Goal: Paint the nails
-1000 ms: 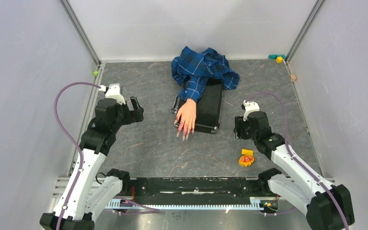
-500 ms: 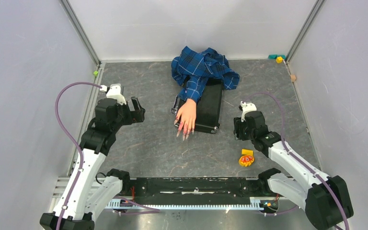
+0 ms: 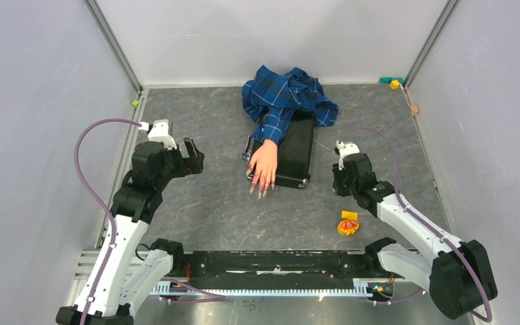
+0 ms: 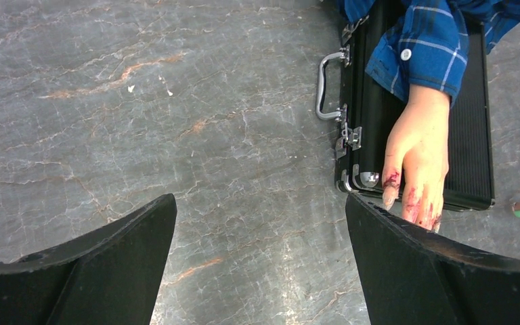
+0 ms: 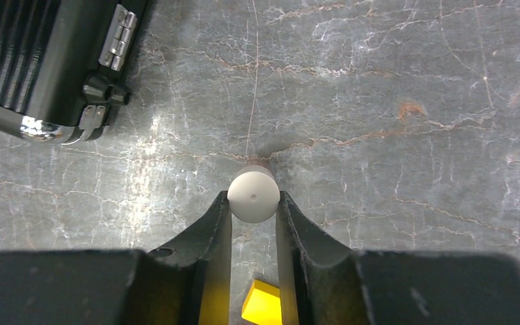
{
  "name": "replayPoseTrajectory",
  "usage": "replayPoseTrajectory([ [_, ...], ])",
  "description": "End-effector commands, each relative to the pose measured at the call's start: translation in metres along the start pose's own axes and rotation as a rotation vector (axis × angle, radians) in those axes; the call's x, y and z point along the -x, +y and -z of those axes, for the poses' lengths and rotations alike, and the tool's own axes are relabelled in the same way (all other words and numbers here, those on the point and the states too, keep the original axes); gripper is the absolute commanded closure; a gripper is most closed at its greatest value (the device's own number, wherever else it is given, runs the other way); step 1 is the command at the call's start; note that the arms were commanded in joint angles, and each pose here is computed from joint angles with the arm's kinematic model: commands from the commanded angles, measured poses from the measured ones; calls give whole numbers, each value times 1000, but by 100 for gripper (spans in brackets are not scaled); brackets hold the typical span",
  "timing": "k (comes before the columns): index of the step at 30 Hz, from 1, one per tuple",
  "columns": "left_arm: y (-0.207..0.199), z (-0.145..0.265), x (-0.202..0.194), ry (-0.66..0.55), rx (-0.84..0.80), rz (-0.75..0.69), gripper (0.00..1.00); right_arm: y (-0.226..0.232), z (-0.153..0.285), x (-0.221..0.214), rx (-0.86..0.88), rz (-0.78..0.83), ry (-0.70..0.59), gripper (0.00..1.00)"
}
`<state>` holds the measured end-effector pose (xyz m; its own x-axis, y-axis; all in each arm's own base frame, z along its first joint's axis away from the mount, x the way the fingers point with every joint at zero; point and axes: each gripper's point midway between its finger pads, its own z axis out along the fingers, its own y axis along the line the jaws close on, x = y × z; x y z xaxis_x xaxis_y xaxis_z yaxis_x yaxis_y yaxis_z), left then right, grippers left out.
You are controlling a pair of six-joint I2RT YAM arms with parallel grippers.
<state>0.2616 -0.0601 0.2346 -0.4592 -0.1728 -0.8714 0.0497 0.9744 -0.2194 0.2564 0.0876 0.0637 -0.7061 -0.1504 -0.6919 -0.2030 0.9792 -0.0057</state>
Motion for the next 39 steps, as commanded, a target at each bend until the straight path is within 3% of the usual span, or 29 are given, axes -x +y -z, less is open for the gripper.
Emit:
replayPoseTrajectory([
  [1, -13, 6, 20, -96, -70, 23, 0, 2, 23, 42, 16, 3, -119, 100],
  [10, -53, 11, 27, -121, -261, -84, 0, 29, 48, 67, 155, -21, -157, 100],
  [18, -170, 37, 32, -98, -637, -298, 0, 73, 80, 96, 355, -48, -199, 100],
  [23, -226, 56, -7, -9, -894, -419, 0, 102, 98, 106, 482, -43, -207, 100],
  [28, -252, 66, -66, 96, -1031, -561, 0, 128, 111, 113, 561, -45, -204, 100],
  [33, -246, 59, -89, 100, -975, -633, 0, 160, 136, 130, 698, -73, -250, 100],
  [39, -234, 48, -71, 19, -842, -602, 0, 193, 162, 148, 831, -129, -280, 100],
])
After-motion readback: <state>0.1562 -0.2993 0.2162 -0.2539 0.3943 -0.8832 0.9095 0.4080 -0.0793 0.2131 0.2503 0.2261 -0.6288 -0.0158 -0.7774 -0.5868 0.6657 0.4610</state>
